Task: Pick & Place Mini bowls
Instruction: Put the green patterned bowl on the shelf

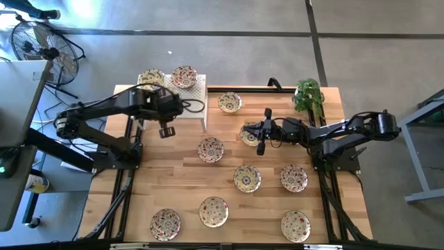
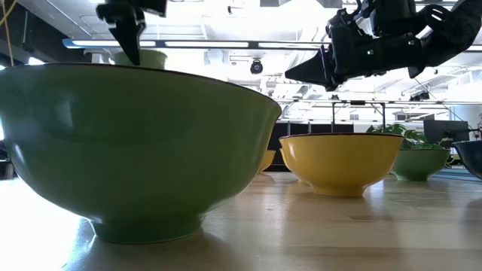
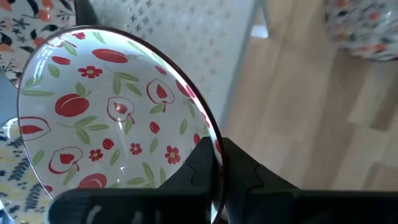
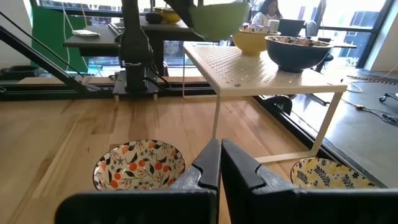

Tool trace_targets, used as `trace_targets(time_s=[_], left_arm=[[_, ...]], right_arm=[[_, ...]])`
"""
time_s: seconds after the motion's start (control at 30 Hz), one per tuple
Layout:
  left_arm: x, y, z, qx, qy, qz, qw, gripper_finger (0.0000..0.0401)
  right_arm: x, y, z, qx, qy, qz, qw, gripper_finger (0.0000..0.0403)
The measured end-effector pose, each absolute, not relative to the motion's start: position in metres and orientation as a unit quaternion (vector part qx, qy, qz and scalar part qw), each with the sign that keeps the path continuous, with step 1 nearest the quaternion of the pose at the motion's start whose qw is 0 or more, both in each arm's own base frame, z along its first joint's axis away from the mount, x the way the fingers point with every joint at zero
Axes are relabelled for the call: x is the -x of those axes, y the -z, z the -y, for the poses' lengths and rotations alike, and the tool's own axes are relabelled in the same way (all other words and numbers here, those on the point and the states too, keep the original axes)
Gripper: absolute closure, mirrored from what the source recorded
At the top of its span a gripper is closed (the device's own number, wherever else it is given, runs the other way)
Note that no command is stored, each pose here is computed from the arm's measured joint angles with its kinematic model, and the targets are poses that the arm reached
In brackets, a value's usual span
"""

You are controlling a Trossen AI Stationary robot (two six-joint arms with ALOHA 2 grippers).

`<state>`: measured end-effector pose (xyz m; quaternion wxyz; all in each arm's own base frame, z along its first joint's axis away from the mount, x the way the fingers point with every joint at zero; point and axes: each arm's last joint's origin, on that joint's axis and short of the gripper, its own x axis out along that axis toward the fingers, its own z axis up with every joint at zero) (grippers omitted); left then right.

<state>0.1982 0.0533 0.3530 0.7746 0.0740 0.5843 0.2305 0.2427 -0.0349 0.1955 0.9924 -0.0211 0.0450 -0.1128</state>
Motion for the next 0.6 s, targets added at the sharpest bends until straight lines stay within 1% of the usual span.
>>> trace_targets(time_s=[0.07,0.33,0.6], left_arm=[[-0.199,-0.350,-0.061,-0.073,-0.227,-0.599,0.764,0.0397],[-0.199,-0.344,-0.081,-0.058,-0.225,-0.623,0.747,0.0397],[-0.195,-0.343,-0.091,-0.031,-0.227,-0.625,0.746,0.0387]], right_arm=[[-0.243,-0.196,0.035,0.021,0.113,-0.045,0.992,0.0401],[-0.243,-0.195,0.035,0.021,0.113,-0.047,0.992,0.0401],[-0.243,-0.195,0.035,0.022,0.113,-0.048,0.992,0.0401]])
